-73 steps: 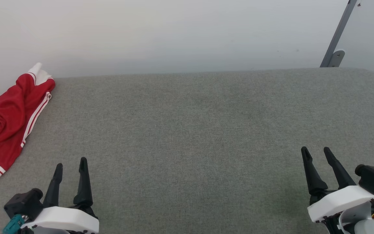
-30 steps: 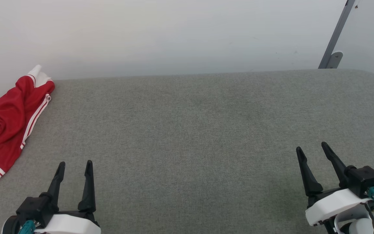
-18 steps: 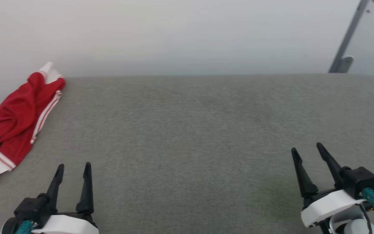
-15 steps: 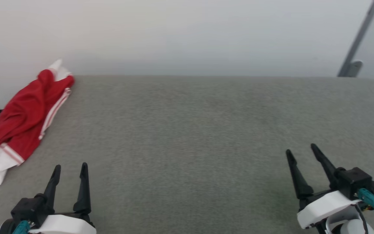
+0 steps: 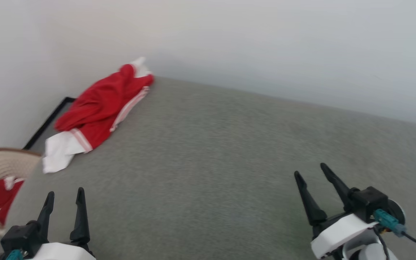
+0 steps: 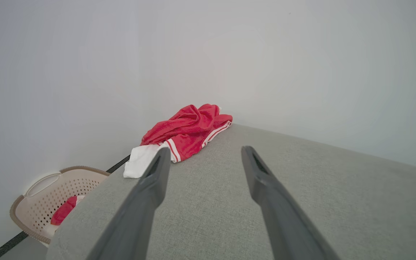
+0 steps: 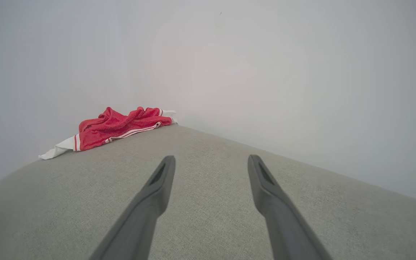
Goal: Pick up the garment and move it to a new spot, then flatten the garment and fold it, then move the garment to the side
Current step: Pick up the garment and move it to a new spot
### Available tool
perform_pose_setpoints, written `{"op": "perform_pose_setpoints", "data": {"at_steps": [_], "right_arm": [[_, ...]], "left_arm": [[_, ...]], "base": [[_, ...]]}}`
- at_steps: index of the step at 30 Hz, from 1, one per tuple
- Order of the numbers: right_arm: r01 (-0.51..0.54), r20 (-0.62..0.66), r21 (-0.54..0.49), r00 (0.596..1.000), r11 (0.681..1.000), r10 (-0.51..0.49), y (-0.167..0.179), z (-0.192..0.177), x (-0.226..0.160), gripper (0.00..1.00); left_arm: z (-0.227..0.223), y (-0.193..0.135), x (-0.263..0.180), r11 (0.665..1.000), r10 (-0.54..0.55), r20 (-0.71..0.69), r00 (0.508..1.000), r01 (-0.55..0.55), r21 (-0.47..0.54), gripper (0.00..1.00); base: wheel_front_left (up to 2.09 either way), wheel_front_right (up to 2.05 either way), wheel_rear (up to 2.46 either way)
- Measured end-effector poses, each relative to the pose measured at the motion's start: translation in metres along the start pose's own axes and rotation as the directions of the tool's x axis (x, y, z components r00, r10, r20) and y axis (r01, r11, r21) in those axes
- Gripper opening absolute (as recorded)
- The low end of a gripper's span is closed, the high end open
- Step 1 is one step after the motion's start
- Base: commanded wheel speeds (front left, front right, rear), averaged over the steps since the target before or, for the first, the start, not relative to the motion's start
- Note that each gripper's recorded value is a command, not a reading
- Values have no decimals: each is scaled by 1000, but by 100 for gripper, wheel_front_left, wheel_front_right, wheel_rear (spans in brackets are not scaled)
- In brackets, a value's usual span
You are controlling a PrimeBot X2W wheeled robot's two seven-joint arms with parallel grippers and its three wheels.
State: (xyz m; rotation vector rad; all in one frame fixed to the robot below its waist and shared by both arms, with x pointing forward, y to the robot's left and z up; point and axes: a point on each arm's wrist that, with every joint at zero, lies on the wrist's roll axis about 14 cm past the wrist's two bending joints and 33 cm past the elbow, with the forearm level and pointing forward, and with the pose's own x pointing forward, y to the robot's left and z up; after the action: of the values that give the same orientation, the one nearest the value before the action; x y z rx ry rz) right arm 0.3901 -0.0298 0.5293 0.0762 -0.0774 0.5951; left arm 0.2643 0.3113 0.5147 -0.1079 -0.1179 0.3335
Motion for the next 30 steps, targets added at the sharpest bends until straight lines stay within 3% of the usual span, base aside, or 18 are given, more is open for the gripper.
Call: {"op": "perform_pose_setpoints", "data": {"at_steps": [13, 23, 30], "right_arm": [[-240, 19, 8, 971, 971, 240, 78, 5, 37, 100], [-267, 6, 18, 964, 964, 267, 81, -2, 49, 100], [-217, 10, 18, 976, 976, 217, 56, -5, 56, 100]], "left_arm": [[5, 55, -50, 981, 195, 16, 981, -195, -22, 100], [5, 61, -50, 969, 242, 11, 970, -242, -41, 100], [12, 58, -20, 975, 222, 13, 975, -222, -28, 100]], "base": [[0, 0, 0], [0, 0, 0], [0, 0, 0]]}}
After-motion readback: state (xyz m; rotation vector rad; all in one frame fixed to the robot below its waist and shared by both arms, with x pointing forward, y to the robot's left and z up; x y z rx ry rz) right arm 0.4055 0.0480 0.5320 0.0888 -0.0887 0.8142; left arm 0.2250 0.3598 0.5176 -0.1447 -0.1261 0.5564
